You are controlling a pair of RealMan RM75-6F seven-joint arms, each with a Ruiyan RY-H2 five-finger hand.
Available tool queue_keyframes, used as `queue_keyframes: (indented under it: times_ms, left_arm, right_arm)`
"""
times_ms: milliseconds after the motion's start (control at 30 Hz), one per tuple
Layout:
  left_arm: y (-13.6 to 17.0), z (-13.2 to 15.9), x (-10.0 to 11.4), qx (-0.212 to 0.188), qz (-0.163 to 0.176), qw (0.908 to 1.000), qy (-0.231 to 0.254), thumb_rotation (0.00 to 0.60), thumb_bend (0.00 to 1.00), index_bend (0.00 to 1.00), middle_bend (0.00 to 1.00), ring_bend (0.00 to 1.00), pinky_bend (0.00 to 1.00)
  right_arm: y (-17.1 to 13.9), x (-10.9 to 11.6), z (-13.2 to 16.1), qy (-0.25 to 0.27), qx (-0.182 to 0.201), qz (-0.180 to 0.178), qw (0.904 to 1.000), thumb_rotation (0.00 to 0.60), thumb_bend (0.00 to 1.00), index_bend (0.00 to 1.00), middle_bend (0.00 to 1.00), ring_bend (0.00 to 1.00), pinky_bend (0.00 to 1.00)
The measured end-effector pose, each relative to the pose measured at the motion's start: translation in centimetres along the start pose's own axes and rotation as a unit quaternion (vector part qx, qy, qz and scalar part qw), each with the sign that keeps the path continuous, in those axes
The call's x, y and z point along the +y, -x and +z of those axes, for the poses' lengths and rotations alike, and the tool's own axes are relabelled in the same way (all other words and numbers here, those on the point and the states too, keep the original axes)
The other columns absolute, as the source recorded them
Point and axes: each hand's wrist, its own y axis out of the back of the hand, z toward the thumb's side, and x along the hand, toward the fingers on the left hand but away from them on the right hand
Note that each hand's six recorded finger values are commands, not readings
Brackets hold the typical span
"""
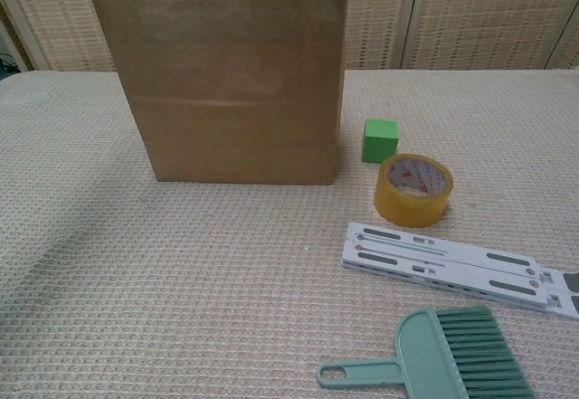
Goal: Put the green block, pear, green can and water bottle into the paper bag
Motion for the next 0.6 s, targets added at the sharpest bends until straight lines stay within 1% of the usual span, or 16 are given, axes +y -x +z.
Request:
queue_keyframes:
  times_ms: [133, 167, 233, 333, 367, 467, 600]
  left_arm:
    - [4.9, -4.9, -0.8, 0.043, -0.002, 0.9968, -0.067, 0.6, 0.45, 0.0, 0.0, 0.0, 0.07]
    - [6.5, -6.2, -1.2, 0.05, -0.003, 0.995, -0.087, 0.6, 0.44, 0.0, 0.0, 0.0, 0.07]
    - [8.3, -7.9, -1.7, 0.053, 0.0, 0.9918, -0.116, 0.6, 0.43, 0.0, 0.0, 0.0, 0.06]
    - [11.1, -10.6, -2.5, 0.065, 0.004, 0.9841, -0.165, 0.6, 0.41, 0.0, 0.0, 0.0, 0.05]
    - [12.1, -11.6, -2.8, 0.069, 0.004, 0.9803, -0.185, 0.6, 0.41, 0.0, 0.0, 0.0, 0.04]
    - [14.4, -13.4, -3.5, 0.073, 0.003, 0.9718, -0.224, 0.6, 0.4, 0.0, 0.0, 0.0, 0.04]
    - [16.2, -14.4, -4.5, 0.076, -0.008, 0.9678, -0.24, 0.6, 0.4, 0.0, 0.0, 0.0, 0.04]
  right_arm:
    - [0.1, -0.1, 0.0, -0.014, 0.0, -0.003, 0.9999, 0.6, 0.07, 0.0, 0.0, 0.0, 0.0]
    - [0.1, -0.1, 0.0, -0.017, 0.0, -0.004, 0.9999, 0.6, 0.07, 0.0, 0.0, 0.0, 0.0]
    - [0.1, -0.1, -0.1, -0.026, -0.001, -0.007, 0.9996, 0.6, 0.07, 0.0, 0.0, 0.0, 0.0]
    - [0.2, 0.1, -0.1, -0.041, 0.001, -0.016, 0.999, 0.6, 0.07, 0.0, 0.0, 0.0, 0.0]
    - [0.2, 0.2, -0.1, -0.048, 0.002, -0.021, 0.9986, 0.6, 0.07, 0.0, 0.0, 0.0, 0.0]
    - [0.2, 0.6, 0.0, -0.066, 0.008, -0.042, 0.9969, 0.6, 0.07, 0.0, 0.0, 0.0, 0.0]
    - [0.1, 0.8, 0.0, -0.096, 0.01, -0.069, 0.993, 0.6, 0.07, 0.0, 0.0, 0.0, 0.0]
